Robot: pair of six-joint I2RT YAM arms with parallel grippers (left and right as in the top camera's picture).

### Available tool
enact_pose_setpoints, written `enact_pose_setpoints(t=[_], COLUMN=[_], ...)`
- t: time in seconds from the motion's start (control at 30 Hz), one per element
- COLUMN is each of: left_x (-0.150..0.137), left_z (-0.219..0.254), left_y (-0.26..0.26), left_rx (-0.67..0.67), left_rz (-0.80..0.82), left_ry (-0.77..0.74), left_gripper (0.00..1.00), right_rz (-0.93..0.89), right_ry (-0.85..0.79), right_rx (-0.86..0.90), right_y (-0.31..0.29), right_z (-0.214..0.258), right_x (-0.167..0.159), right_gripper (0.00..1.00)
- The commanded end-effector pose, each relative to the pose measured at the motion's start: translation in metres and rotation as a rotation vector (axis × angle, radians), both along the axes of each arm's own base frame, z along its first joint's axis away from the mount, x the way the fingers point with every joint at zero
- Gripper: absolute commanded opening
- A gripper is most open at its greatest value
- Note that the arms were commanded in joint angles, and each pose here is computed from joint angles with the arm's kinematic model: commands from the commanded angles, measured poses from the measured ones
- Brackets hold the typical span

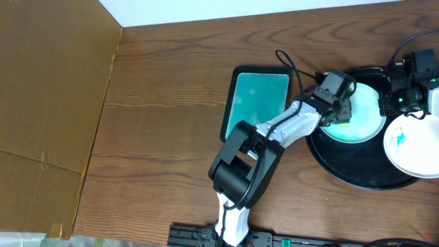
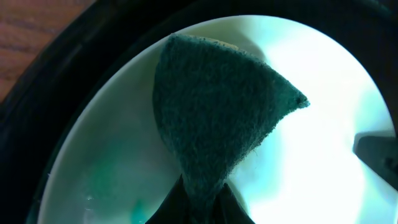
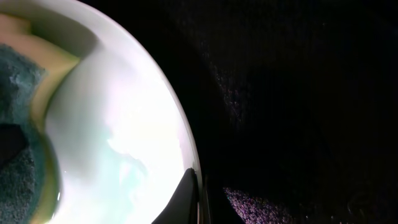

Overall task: Clean dirty plates on tray and stack at the side
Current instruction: 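Scrub the plate with the sponge while the right gripper holds it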

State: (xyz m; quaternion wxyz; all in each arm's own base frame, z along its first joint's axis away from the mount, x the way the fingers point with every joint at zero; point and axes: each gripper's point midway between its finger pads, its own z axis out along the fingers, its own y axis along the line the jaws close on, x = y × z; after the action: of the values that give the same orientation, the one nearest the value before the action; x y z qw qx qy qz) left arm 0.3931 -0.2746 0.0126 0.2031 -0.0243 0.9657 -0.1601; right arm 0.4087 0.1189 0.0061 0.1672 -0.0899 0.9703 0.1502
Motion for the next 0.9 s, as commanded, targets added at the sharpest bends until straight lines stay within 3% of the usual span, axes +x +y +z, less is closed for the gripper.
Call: enact_pose_setpoints(t=[0.0,0.17,0.3,0.43,0.63,0.87], left_x=[0.014,0.034,0.049,0.052,0.028,0.018], left_z=[-0.031,-0.010,0.021,0.049,0.055,0.045], left_y=[0.055,0.079,0.074,0.042,-0.012,-0.023], left_rx=[0.231,0.333,0.289,0.104,-0.198,-0.209], left_rz=[0.016,0.043,0.067,0.022,-0.102,-0.156], left_ry=[-0.025,-0.127,-0.218,-0.253,-0.132,-0.102], left_gripper=[0.07,0.07,0.07,0.07,0.07,0.07], right_rz=[-0.027,-0.027,-0.027,-0.027,-0.027,-0.027], right_ry=[0.027,0.028,0.029,0.029,0.029,0.025], right_rx=[-0.054,-0.054,-0.055,-0.055,-0.055,-0.054], right_y=[-0.011,-0.011,-0.011,-0.011,-0.011,-0.011], right_z=[-0.014,-0.014,-0.015,-0.015,-0.015,-0.014], right_x=[-0.003,-0.003,-0.003,-0.003,-0.003,-0.002], right_gripper=[0.01,0.01,0.01,0.01,0.01,0.01])
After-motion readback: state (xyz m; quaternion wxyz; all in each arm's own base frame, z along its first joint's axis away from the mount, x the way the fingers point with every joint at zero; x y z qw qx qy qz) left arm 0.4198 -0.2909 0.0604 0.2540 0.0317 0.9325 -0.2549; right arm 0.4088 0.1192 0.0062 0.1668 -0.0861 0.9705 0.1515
